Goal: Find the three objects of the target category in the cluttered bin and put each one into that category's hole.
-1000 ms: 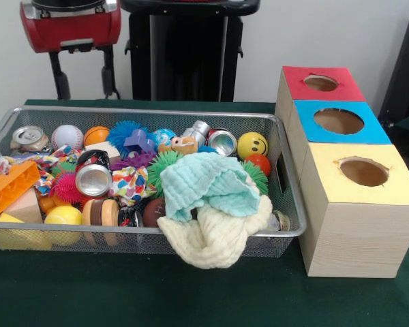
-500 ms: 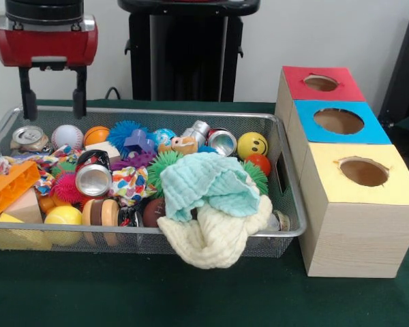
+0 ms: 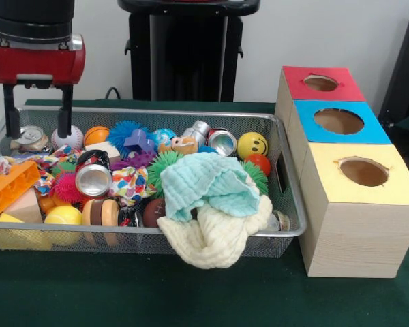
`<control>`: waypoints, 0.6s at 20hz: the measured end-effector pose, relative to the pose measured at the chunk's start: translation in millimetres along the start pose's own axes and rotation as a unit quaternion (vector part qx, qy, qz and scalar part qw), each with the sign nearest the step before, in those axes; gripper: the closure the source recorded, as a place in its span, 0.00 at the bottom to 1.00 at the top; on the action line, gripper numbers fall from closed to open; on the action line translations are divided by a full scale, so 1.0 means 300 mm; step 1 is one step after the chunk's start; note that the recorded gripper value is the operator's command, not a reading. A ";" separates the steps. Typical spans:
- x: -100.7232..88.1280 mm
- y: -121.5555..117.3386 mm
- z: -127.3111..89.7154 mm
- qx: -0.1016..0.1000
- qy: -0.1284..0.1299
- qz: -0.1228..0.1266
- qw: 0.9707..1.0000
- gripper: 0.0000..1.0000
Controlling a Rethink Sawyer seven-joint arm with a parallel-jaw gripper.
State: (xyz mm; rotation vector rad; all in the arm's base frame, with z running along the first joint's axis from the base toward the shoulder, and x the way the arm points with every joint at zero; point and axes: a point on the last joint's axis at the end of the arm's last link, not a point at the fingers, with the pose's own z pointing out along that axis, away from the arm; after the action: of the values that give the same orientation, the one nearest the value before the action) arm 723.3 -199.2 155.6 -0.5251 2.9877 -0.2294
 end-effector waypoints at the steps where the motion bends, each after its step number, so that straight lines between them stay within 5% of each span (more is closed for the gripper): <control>1: -0.002 -0.001 0.003 0.000 0.000 -0.001 1.000 0.00; 12: -0.016 -0.016 0.079 0.006 0.002 -0.011 1.000 0.00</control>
State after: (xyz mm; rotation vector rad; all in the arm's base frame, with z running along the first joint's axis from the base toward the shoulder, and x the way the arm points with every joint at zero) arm 732.2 -205.1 133.5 -0.5558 2.9842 -0.2502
